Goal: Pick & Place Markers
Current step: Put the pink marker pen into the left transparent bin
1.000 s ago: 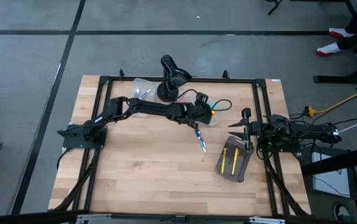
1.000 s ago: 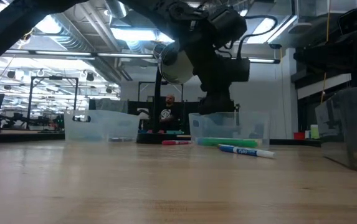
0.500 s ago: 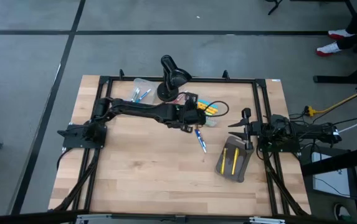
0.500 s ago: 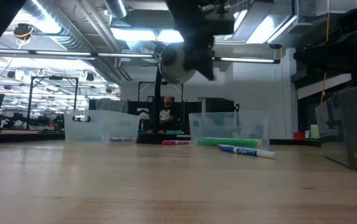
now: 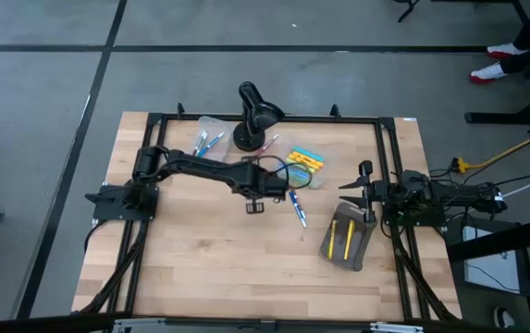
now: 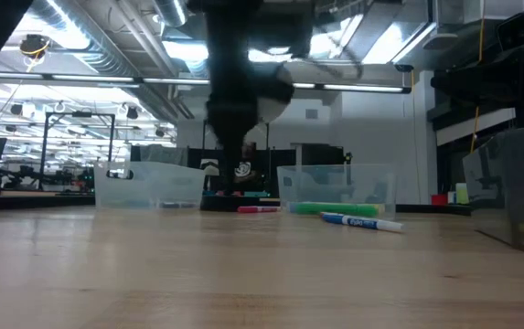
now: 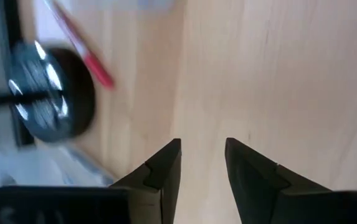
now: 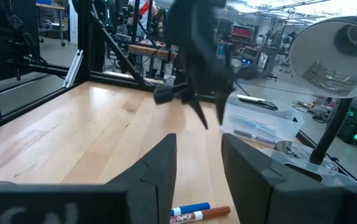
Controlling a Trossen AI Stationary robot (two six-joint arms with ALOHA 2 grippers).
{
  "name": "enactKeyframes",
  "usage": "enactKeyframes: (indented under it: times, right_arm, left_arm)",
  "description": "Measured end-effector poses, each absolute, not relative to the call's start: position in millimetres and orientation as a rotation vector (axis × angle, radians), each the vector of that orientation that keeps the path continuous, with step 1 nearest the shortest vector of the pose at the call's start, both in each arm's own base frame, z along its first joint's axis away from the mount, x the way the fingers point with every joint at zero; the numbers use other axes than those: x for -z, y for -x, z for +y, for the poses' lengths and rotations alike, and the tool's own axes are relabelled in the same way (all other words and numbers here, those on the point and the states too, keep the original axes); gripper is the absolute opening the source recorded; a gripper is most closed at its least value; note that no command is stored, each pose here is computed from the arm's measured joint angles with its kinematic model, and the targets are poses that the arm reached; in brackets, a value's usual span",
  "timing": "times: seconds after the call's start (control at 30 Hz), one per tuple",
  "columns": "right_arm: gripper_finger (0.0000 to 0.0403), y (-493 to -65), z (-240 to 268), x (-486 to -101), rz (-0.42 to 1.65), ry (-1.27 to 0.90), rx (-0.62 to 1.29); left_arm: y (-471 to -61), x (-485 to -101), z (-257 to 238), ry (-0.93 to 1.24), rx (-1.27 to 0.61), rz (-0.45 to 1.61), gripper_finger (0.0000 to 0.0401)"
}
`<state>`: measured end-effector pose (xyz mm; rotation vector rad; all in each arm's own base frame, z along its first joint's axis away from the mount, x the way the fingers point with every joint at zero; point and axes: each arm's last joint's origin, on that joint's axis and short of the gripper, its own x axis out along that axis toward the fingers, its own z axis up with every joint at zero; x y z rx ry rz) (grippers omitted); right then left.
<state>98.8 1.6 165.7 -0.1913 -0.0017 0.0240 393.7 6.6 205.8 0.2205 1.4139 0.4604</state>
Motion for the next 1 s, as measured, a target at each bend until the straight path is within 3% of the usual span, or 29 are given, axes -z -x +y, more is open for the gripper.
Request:
enactKeyframes:
  times: [0.17,0.3,0.57,0.73,1.0]
  right_arm:
    - [0.0126,-98.8,1.6,-165.7,-0.002,0.191,-0.024]
    - [0.0126,-98.8,1.6,-165.7,-0.002,0.191,-0.024]
    - [0.0126,-98.8,1.6,-165.8,-0.002,0.191,-0.024]
    - [0.0126,-98.8,1.6,-165.8,-0.002,0.192,-0.024]
    - [0.0126,-98.8,1.6,-165.8,-0.002,0.191,-0.024]
  left_arm:
    - [-379.8,-184.4,-5.8,-0.194,-0.544,1.463,0.0114]
    - [-369.8,-169.3,-17.0,-0.302,-0.682,1.418,0.0107]
    - [-350.5,-148.6,-30.8,-0.556,-1.008,1.14,0.0096]
    - [-352.9,-133.6,-26.4,-0.552,-1.031,1.039,0.0083]
    - [-348.5,-120.6,-4.3,-0.396,-0.847,0.908,0.0046]
